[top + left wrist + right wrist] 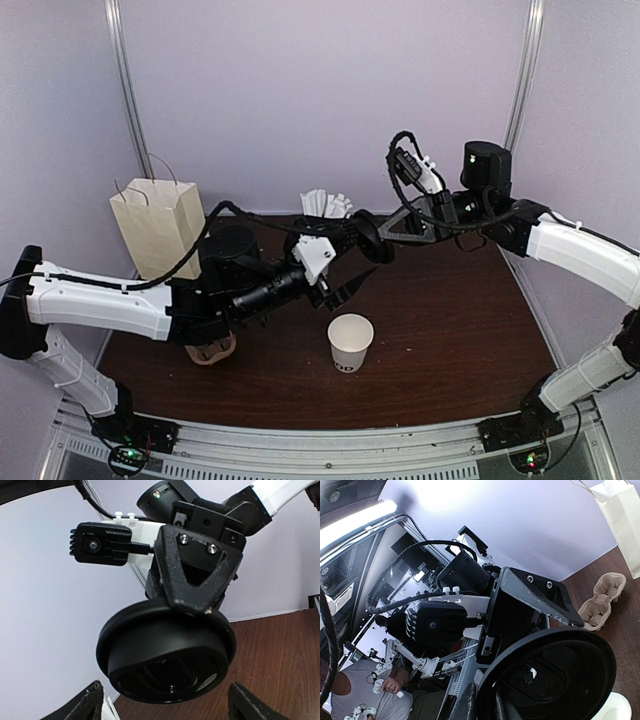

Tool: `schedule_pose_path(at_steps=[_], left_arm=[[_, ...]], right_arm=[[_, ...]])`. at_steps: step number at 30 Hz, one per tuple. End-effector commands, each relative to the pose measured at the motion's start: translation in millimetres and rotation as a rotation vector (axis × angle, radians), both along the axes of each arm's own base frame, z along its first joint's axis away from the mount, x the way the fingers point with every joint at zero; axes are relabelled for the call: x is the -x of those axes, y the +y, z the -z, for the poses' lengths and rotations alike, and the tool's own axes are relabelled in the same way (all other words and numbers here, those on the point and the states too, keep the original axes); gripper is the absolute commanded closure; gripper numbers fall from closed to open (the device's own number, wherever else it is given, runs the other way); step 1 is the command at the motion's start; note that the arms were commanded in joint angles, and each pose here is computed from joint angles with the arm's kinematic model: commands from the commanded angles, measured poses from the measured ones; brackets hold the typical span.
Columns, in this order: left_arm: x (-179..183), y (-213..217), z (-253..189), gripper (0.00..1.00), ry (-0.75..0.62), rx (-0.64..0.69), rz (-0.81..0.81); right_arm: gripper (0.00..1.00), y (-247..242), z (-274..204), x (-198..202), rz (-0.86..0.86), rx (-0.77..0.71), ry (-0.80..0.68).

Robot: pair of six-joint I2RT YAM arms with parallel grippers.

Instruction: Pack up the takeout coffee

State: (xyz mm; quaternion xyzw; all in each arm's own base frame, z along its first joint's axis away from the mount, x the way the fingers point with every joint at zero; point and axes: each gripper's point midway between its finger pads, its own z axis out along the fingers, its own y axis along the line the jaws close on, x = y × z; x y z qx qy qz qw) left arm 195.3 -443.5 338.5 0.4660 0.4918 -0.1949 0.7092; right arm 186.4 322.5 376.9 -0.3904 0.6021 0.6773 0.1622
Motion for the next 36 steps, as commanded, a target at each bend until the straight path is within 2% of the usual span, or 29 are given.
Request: schedule_pose_path(at_steps=[1,11,28,33,36], left_arm=[[0,-4,-25,0.13,-0.005,0.088,0.021],[-9,-11,-24,0.13,0.003,0.119,-0.014],[-11,-12,-24,0.20,0.033,0.149,-0.018],[-16,-6,-23,0.22,0.085,0.128,-0.052],[-18,-6,-10,0.22,0.172,0.017,-0.047]], right_arm=[[0.86,-5,-10,6,-0.008,-0.027,-0.030],[0.87,-3,-13,2,0.003,-0.046,-0.009],[0.87,-2,-3,-1,0.012,-0.036,-0.004],[0.74,-14,-6,-8,0.026,-0.039,-0.051],[0.67,-39,-1,-20,0.088,-0.005,-0.079]])
